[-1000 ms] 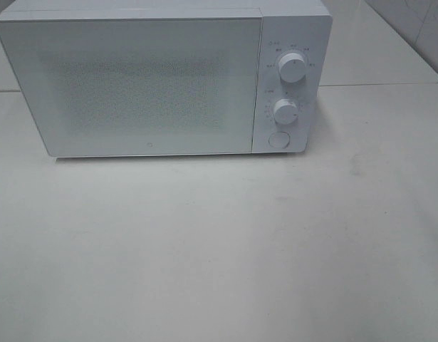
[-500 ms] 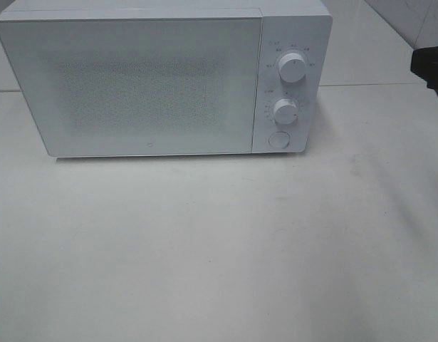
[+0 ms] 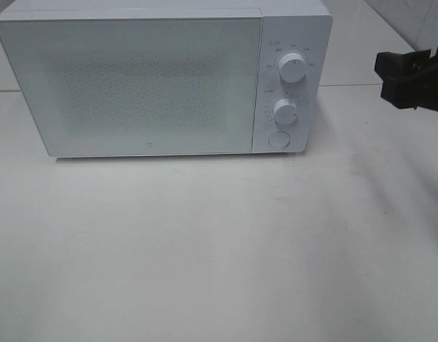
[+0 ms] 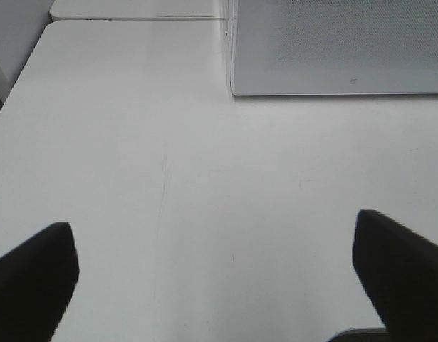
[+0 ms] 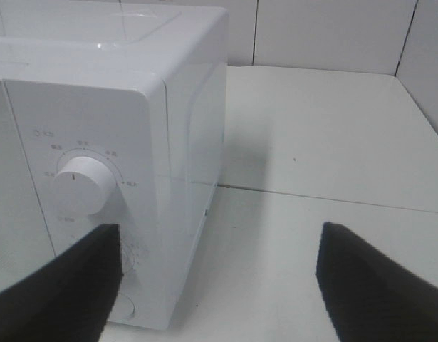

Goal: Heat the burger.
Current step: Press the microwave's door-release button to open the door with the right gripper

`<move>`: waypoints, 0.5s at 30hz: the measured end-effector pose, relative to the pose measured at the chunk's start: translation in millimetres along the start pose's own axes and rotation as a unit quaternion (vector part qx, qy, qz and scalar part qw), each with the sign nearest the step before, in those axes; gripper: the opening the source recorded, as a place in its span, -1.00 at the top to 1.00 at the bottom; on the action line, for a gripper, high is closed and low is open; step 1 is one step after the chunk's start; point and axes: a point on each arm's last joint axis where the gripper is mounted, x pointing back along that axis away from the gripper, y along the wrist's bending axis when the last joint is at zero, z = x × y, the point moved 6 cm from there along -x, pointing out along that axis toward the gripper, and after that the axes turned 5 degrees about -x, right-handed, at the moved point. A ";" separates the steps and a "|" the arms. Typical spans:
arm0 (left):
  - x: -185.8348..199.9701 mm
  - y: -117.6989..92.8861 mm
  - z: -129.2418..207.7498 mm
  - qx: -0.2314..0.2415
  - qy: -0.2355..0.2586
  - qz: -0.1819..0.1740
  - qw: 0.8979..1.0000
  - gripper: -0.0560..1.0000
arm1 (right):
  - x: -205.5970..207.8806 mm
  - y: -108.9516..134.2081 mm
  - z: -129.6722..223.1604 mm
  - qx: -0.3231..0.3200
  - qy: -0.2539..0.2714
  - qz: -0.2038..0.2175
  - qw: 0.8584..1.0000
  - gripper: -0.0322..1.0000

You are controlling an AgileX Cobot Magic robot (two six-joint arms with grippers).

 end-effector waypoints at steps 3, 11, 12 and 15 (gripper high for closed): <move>0.0 0.0 0.0 0.000 0.000 0.000 1.000 -0.99 | -3.7 -5.8 10.5 -0.018 -0.010 0.017 1.000 -0.50; 0.0 0.0 0.0 0.000 0.000 0.000 1.000 -0.99 | -11.5 18.9 40.9 -0.021 -0.015 0.015 1.000 -0.50; 0.0 0.0 0.0 0.000 0.000 0.000 1.000 -0.99 | -11.5 18.9 40.9 -0.021 -0.015 0.015 1.000 -0.50; 0.0 0.0 0.0 0.000 0.000 0.000 1.000 -0.99 | -13.9 29.1 47.4 -0.008 -0.015 0.012 1.000 -0.50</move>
